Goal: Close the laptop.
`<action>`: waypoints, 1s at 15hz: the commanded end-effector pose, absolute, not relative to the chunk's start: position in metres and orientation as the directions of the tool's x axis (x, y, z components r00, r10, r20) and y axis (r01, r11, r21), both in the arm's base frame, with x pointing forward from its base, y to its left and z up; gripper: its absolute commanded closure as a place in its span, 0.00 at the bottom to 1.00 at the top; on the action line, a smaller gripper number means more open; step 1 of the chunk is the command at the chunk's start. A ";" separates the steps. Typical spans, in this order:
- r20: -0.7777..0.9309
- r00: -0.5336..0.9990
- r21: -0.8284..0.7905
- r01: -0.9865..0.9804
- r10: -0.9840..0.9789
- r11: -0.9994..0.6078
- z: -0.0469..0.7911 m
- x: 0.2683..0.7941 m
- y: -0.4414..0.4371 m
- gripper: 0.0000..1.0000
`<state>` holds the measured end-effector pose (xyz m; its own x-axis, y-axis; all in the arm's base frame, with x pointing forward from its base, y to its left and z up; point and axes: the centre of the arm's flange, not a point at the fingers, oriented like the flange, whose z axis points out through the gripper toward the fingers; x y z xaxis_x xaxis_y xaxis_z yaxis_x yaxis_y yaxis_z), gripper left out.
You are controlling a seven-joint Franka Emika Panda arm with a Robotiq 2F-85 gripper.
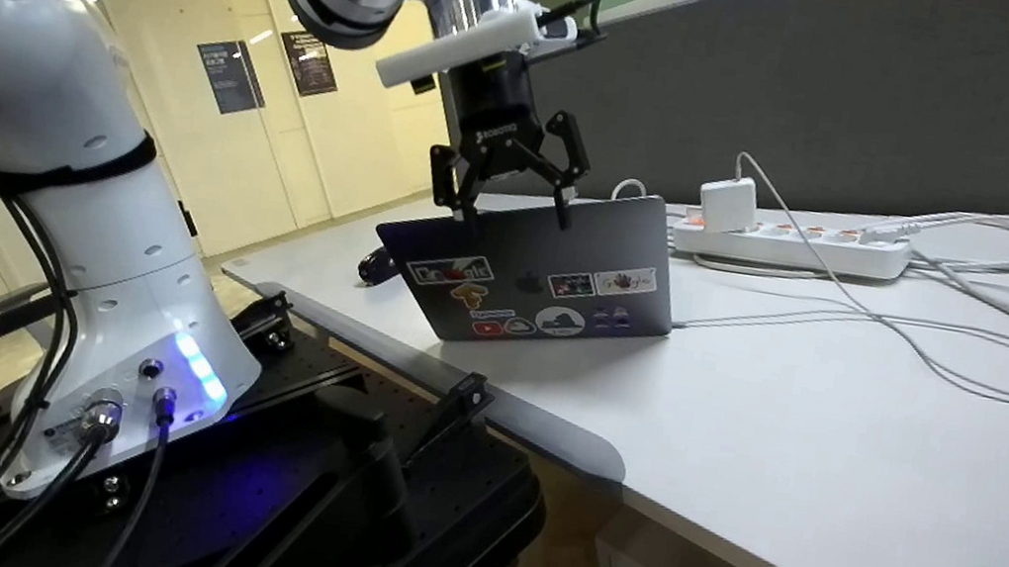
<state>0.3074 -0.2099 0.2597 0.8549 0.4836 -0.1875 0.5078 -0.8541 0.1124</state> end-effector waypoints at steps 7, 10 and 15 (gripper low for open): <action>-0.077 0.827 0.192 0.560 0.556 -0.806 0.263 0.304 -0.181 0.00; -0.044 0.822 0.201 0.564 0.568 -0.801 0.265 0.313 -0.173 0.00; 0.045 0.826 0.206 0.543 0.562 -0.814 0.269 0.332 -0.156 0.00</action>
